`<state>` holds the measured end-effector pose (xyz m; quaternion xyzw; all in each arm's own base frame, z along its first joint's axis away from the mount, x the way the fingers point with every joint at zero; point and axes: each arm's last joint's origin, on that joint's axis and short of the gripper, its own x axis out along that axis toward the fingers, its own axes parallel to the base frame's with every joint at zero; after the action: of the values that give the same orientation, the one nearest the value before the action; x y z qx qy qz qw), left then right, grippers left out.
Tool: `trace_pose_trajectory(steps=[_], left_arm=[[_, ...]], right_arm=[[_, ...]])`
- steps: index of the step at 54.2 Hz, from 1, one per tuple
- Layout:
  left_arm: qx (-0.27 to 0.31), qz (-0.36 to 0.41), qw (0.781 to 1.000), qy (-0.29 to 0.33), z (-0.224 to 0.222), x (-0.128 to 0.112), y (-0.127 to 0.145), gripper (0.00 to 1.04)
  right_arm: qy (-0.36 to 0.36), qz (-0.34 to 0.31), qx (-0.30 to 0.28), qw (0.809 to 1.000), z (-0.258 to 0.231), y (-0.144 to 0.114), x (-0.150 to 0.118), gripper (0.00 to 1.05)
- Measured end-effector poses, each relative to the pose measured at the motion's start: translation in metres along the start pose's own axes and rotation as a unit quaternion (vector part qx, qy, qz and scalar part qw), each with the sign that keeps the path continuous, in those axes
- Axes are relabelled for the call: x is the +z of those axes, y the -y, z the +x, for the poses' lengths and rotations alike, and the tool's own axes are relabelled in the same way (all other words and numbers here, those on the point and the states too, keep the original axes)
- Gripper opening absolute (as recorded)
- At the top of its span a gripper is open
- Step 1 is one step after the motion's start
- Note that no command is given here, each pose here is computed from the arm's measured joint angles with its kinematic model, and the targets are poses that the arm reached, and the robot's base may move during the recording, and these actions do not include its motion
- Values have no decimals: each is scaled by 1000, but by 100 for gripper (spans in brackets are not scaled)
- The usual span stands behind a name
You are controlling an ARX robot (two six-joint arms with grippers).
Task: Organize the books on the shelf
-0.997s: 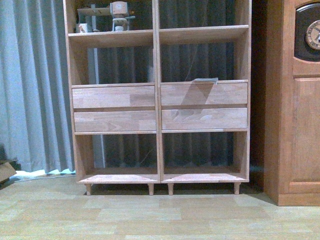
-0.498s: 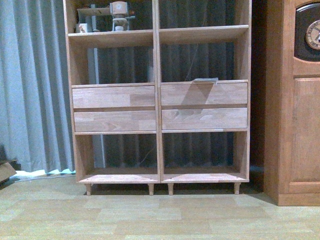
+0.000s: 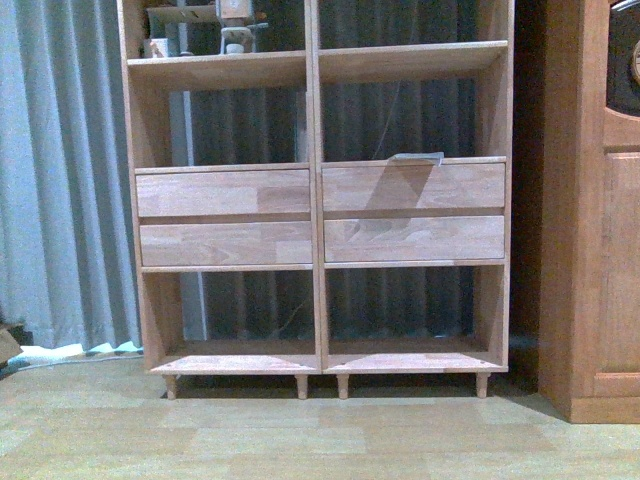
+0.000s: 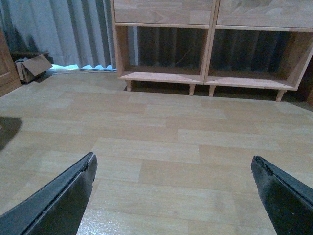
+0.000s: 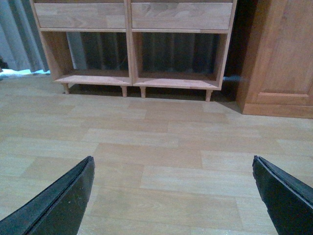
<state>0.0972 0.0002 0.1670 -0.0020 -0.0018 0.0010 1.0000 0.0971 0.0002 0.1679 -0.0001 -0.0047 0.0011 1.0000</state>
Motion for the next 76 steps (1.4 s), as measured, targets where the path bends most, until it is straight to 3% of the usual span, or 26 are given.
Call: trace_pose_trajectory(steps=[76], left_arm=[[0, 0, 1000, 0, 0, 0, 0, 97]], right_arm=[[0, 0, 0, 1000, 0, 0, 0, 98]])
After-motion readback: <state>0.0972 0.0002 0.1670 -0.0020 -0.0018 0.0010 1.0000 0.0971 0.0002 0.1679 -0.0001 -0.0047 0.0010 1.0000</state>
